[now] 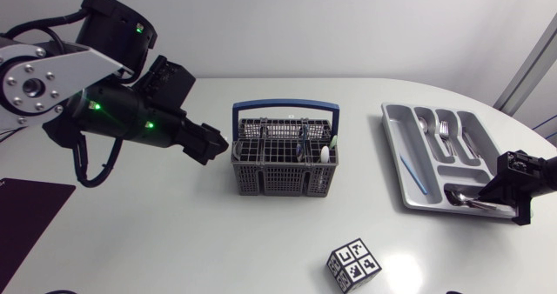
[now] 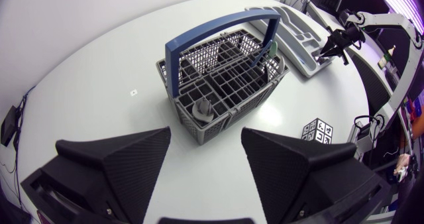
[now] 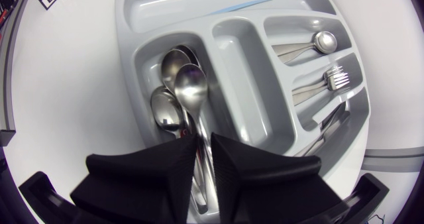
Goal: Transfer all utensils from the basket to the drawer tray.
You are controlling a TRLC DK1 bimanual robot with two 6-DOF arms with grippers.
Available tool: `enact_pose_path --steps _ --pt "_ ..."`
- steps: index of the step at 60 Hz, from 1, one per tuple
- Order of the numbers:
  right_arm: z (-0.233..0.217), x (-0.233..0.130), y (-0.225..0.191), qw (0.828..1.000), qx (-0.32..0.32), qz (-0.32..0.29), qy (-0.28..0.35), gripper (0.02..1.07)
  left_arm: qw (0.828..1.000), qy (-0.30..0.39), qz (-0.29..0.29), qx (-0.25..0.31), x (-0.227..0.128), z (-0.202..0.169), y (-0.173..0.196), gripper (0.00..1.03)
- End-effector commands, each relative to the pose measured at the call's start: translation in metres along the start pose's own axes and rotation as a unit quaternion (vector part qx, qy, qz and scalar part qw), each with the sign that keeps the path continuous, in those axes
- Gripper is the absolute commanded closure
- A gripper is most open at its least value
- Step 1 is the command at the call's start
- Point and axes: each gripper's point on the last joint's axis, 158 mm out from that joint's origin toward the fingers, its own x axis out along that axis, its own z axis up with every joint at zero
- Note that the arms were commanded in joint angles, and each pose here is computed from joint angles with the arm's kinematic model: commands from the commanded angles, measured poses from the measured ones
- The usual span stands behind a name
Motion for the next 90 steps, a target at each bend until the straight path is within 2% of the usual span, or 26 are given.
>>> enact_pose_path --steps 1,8,27,34,37,49,60,72,90 --pt "0.0 -0.008 -0.002 1.0 -0.012 -0.019 0.002 0.45 1.0 -0.001 -0.006 0.007 -0.001 -0.006 -0.004 0.29" --pt "0.008 -0.024 -0.008 0.999 0.0 -0.041 0.0 0.34 1.0 -0.002 -0.01 0.009 -0.002 -0.009 -0.006 0.29" --pt "0.106 -0.07 0.016 0.995 0.034 -0.057 -0.075 0.34 0.999 -0.02 -0.029 0.013 -0.003 -0.005 -0.015 0.29" --pt "0.147 -0.077 0.037 0.993 0.052 -0.04 -0.099 0.34 0.999 -0.015 -0.03 0.011 -0.001 -0.01 -0.015 0.29" --pt "0.182 -0.081 0.051 0.991 0.066 -0.025 -0.116 0.34 0.999 -0.011 -0.031 0.013 0.002 -0.014 -0.015 0.29" --pt "0.272 -0.092 0.098 0.985 0.088 0.012 -0.15 0.34 0.999 -0.019 -0.039 0.014 0.009 -0.021 -0.013 0.29" --pt "0.334 -0.097 0.132 0.98 0.094 0.026 -0.171 0.34 0.999 -0.022 -0.042 0.016 0.011 -0.023 -0.012 0.29" --pt "0.379 -0.095 0.165 0.979 0.1 0.047 -0.173 0.34 0.998 -0.031 -0.049 0.017 0.016 -0.025 -0.011 0.29" --pt "0.42 -0.084 0.185 0.974 0.132 0.083 -0.167 0.34 0.997 -0.04 -0.058 0.02 0.017 -0.028 -0.006 0.29"
